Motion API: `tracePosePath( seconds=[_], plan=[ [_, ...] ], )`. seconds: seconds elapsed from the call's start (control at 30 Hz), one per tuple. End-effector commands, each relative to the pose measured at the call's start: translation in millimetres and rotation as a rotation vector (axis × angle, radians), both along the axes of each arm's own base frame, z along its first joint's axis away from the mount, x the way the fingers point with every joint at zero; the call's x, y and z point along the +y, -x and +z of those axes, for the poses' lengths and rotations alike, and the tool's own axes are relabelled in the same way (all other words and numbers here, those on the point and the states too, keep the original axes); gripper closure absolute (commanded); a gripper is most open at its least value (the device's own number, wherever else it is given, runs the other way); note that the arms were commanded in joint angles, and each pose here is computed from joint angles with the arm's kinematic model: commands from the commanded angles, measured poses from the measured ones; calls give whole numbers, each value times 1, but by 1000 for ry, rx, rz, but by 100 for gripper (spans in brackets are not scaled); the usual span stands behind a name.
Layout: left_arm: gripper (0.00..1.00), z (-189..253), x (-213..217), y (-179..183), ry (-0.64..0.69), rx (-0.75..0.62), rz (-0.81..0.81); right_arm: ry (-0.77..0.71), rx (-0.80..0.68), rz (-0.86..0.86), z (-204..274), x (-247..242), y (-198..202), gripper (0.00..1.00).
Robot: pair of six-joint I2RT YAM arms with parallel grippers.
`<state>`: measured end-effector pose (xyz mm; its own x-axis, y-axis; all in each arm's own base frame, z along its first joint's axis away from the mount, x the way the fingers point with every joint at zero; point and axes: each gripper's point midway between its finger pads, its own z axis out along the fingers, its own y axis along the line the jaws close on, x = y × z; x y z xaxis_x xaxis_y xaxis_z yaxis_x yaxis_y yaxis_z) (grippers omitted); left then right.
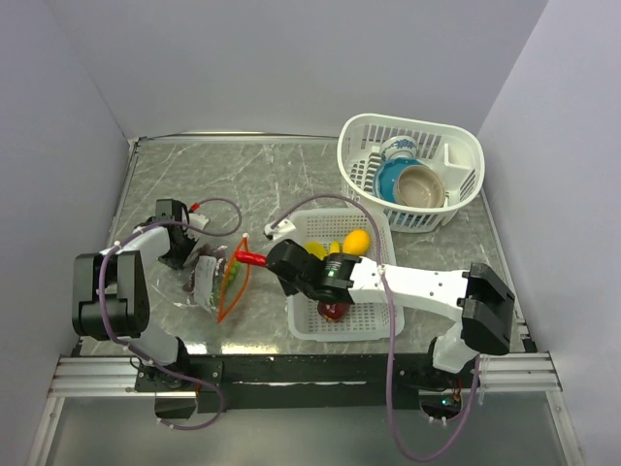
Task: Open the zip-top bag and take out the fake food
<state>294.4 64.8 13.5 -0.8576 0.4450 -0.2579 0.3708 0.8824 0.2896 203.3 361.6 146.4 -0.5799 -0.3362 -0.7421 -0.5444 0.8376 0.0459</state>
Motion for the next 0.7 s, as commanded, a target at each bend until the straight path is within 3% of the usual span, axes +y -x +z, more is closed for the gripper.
tracePosePath(
  seconds=[0.0, 0.17, 0.23, 0.33, 0.37, 0.47, 0.53, 0.57, 0.6, 0.67],
  plan=[
    [99, -31, -4, 41, 50, 163, 22, 130, 17, -117, -11, -56, 6, 100],
    [99, -29, -6, 40, 65, 166, 27, 132, -174, -552, 14, -140, -31, 100],
    [99, -29, -7, 40, 66, 166, 26, 112, -230, -653, 20, -163, -36, 100],
    [99, -27, -6, 40, 63, 163, 27, 150, -220, -674, 7, -170, -43, 97],
    [99, -26, -6, 39, 63, 160, 29, 165, -214, -682, 2, -169, -45, 62],
    [99, -26, -6, 38, 65, 153, 29, 225, -228, -690, -3, -161, -50, 11],
    [99, -27, -7, 37, 63, 151, 25, 175, -281, -618, 15, -132, -49, 2],
    [99, -26, -7, 36, 64, 144, 25, 138, -308, -575, 25, -118, -47, 1],
    [99, -28, -8, 36, 66, 147, 24, 10, -325, -527, 43, -90, -44, 1],
    [99, -30, -8, 34, 68, 154, 27, -48, -344, -402, 58, -62, -39, 3]
  ],
)
